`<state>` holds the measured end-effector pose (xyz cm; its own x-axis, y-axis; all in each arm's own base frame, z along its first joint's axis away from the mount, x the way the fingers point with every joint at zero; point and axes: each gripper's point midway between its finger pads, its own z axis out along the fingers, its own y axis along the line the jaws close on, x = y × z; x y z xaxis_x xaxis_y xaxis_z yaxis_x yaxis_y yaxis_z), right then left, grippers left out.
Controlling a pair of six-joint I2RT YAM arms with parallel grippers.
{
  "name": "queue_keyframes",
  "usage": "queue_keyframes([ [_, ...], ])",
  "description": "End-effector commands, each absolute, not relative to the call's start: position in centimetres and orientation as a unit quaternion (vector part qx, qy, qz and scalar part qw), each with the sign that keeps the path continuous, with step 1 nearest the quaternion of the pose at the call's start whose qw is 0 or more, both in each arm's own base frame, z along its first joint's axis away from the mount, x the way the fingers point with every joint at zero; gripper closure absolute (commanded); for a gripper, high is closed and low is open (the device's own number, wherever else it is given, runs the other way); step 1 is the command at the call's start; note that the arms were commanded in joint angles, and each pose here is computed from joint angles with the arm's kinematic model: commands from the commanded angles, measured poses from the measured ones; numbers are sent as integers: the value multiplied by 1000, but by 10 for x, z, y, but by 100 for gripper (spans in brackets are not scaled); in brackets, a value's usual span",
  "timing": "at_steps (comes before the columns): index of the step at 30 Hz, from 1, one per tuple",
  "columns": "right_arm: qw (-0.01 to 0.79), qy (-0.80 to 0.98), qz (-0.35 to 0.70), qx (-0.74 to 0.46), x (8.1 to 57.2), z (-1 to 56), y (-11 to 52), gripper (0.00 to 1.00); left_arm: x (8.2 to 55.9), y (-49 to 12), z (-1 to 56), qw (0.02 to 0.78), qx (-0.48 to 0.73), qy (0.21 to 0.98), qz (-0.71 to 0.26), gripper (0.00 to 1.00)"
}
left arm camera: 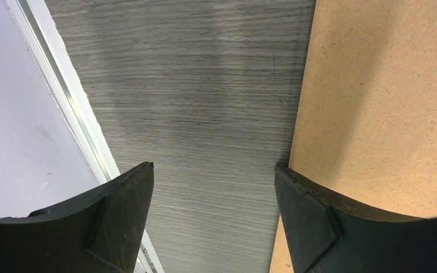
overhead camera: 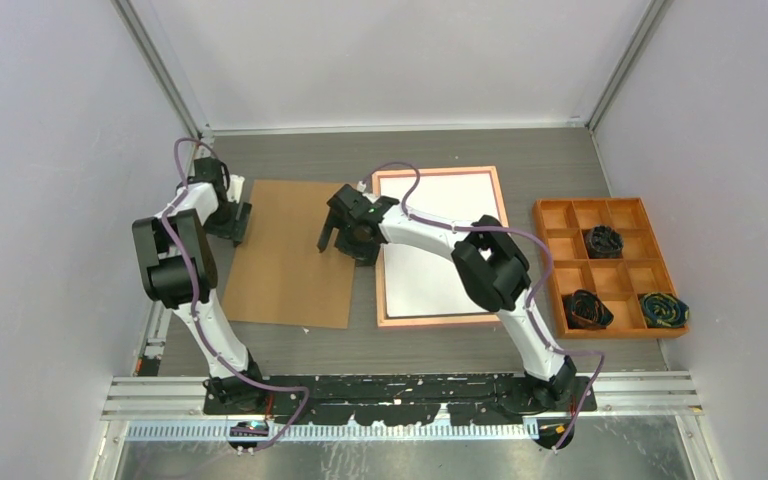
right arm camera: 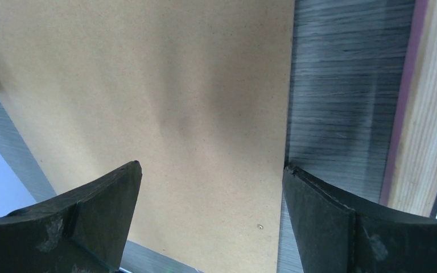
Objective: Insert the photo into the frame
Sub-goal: Move the photo frame to the center of the board, then turn over the photo frame item at the center of the board.
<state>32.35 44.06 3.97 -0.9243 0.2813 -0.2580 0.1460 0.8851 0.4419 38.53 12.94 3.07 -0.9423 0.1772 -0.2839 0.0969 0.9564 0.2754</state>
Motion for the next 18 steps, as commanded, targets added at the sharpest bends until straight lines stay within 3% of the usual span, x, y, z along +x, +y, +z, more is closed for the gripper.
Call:
queue_keyframes([
  [1,127,944,277,126,321,36,472,3,373,98,0,128,69,988,54,20],
  [4,127,924,335,131,325,61,490,3,370,94,0,125,79,988,51,22],
  [5,126,895,407,133,326,100,507,3,369,92,5,139,94,985,47,28],
  [9,127,850,494,131,325,161,523,4,364,86,5,140,113,983,46,39],
  [18,148,762,619,116,305,263,516,5,365,73,10,143,125,982,20,41],
])
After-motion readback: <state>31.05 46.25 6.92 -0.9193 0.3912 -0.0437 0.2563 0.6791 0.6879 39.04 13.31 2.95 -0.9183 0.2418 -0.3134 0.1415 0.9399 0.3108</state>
